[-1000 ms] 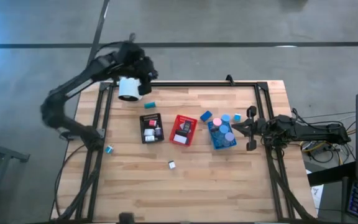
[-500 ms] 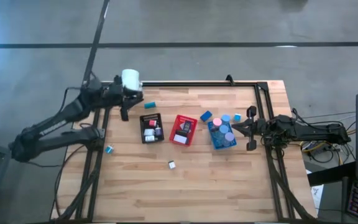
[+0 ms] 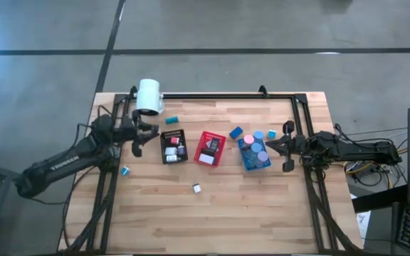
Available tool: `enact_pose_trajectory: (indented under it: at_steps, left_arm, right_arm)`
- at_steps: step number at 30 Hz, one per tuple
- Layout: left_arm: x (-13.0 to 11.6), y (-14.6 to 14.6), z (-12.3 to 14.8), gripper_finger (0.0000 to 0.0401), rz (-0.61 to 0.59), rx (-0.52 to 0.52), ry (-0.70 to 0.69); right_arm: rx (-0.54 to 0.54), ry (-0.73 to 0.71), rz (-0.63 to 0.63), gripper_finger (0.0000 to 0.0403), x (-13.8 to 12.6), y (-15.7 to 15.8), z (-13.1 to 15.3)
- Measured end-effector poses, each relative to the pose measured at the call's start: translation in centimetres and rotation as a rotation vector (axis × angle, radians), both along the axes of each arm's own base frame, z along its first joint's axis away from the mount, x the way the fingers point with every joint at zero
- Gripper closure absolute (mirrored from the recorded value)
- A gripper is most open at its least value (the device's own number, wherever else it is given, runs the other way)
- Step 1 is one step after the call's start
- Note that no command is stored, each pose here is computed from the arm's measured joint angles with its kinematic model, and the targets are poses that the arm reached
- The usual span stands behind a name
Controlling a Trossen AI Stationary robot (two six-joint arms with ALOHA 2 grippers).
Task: Pick & Place Office items
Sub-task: Put the top black charger adapter into the black bin
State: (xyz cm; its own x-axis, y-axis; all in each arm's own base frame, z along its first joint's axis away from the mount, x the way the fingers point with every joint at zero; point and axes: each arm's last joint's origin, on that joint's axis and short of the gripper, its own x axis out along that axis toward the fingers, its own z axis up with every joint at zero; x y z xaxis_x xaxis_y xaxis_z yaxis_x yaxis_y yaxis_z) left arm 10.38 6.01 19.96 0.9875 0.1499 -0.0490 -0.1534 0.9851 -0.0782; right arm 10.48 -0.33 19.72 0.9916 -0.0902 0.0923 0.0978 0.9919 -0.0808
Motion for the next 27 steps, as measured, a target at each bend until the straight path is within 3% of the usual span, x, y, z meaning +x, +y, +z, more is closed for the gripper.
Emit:
enact_pose_trajectory:
  at_steps: [11,27]
  left_arm:
    - [-0.7,-0.7,-2.8,0.0268,-0.05,0.082,-0.031]
    - [-0.8,-0.9,-3.5,0.0268,-0.066,0.107,-0.012]
  right_arm:
    - [-0.001,-0.017,-0.001,0.039,0.0,0.0,-0.1]
    - [-0.017,-0.018,-0.029,0.039,0.1,-0.1,-0.6]
